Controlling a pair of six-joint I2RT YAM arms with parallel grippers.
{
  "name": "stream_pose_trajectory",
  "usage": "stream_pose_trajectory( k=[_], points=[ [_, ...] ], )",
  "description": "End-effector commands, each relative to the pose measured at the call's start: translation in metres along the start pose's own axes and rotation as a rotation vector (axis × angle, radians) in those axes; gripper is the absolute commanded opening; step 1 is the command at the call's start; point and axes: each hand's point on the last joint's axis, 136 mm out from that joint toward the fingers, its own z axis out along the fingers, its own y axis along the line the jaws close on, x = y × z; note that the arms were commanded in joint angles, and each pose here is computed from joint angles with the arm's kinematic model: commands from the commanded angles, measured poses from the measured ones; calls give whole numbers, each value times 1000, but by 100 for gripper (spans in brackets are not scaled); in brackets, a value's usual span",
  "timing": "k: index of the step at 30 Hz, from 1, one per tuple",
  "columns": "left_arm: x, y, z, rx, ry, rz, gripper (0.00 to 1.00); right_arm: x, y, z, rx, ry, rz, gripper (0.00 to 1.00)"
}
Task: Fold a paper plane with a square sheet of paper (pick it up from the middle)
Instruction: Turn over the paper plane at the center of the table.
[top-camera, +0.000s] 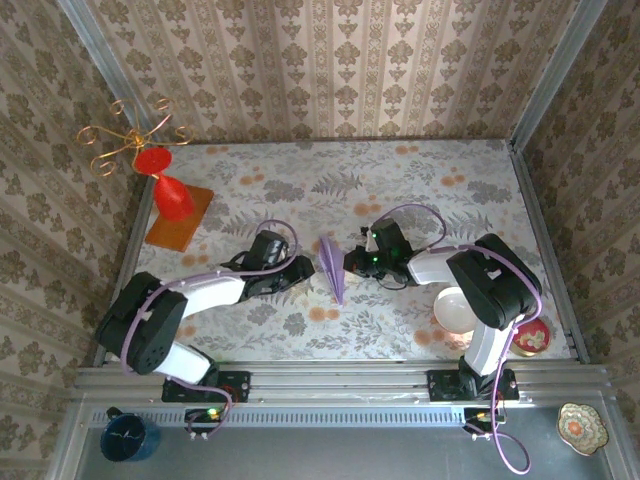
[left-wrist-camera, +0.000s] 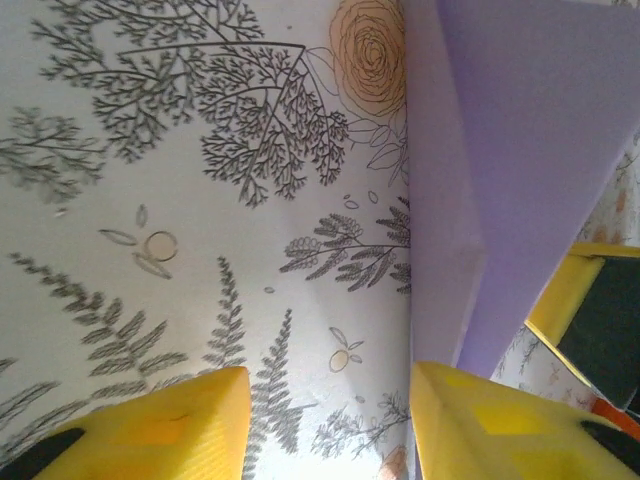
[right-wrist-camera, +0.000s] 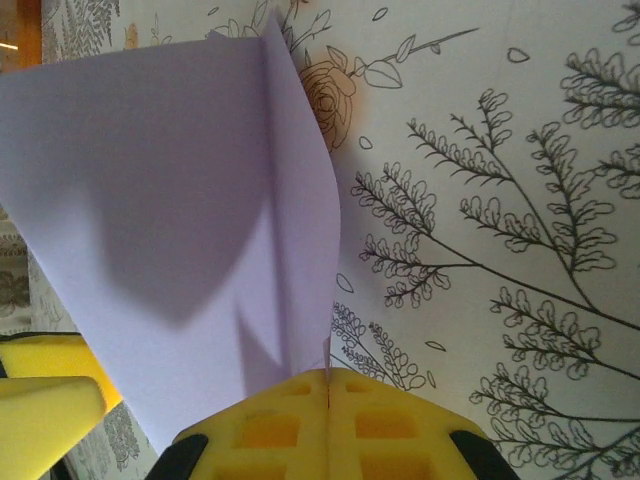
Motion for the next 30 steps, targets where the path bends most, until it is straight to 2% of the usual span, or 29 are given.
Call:
stream_pose_trajectory(
  k=[1,6,13,21,25,30],
  points=[
    [-5,-17,6,42,-4,-9,41,-6,7,-8,-34,-27,1,0],
    [-3,-23,15,61,9,-12,38,-4,6,-8,-45,-19,5,0],
    [-10,-37,14,108,-21,-4,44,-4,8,-9,-53,-14,0,0],
    [-18,-41,23,104,-28,4,43,-3,7,-8,-48,-11,2,0],
    [-23,-41,34,80,-16,14,36,-3,7,-7,-48,-10,4,0],
    [-26,-36,43,62,2,13,12,-8,8,-12,-51,-28,4,0]
  ],
)
